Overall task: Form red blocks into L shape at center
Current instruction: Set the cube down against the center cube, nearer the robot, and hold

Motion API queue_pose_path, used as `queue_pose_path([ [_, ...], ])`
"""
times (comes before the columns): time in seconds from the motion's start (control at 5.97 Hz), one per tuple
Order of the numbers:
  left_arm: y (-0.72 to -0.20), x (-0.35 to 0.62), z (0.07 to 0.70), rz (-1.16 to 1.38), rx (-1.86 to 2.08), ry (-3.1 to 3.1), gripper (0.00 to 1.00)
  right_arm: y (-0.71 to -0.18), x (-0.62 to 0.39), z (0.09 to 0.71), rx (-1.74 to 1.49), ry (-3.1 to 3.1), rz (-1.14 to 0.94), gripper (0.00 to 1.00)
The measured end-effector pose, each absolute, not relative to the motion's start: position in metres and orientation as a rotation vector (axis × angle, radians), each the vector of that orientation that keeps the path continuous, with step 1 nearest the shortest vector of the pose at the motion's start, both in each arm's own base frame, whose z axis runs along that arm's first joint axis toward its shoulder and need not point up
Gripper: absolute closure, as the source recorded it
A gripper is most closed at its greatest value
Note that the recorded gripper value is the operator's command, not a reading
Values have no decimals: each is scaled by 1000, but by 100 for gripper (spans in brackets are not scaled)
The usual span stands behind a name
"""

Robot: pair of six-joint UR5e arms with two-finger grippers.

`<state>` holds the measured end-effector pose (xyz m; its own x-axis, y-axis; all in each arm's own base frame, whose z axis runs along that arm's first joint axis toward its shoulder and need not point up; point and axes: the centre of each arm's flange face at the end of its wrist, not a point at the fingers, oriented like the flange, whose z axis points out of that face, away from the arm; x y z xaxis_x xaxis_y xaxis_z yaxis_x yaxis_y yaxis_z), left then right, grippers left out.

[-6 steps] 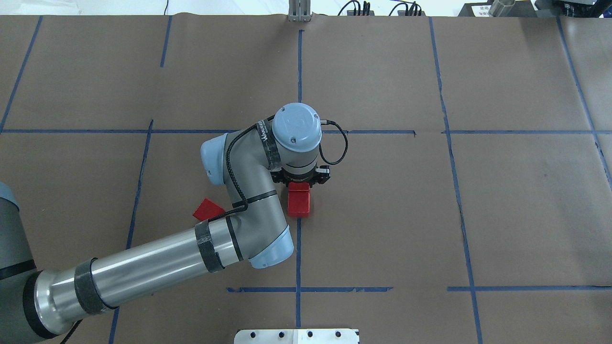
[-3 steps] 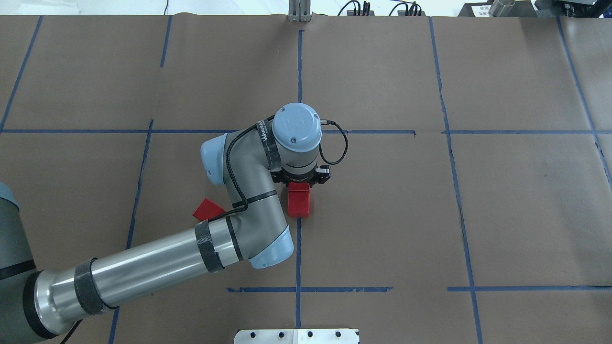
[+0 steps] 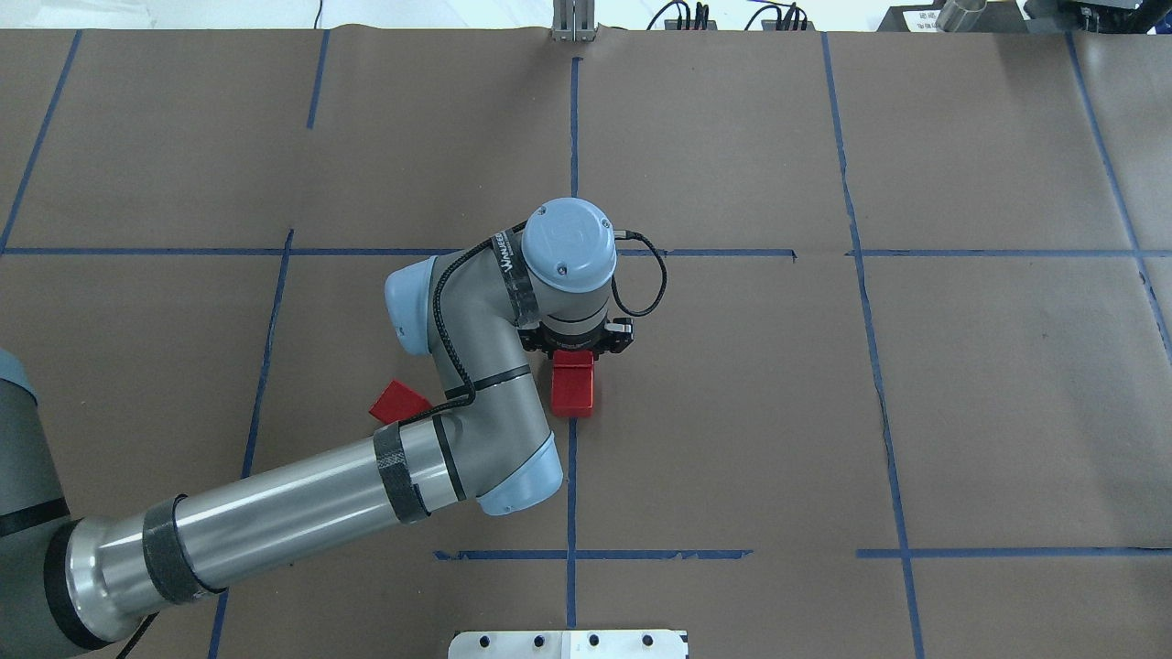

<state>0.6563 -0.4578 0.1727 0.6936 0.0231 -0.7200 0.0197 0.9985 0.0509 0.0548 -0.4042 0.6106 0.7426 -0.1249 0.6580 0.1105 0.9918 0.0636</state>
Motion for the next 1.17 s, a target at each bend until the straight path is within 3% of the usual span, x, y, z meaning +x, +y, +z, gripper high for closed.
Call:
queue_pose_path([
  [0.33, -458, 656, 173, 2, 56, 805, 53, -404, 55, 611, 21, -723, -129, 0],
  [0.67, -458, 656, 173, 3, 57, 805, 42, -404, 55, 611, 20, -723, -129, 0],
  [1.17, -458, 656, 172, 2, 56, 806, 36, -404, 55, 610, 21, -723, -128, 0],
])
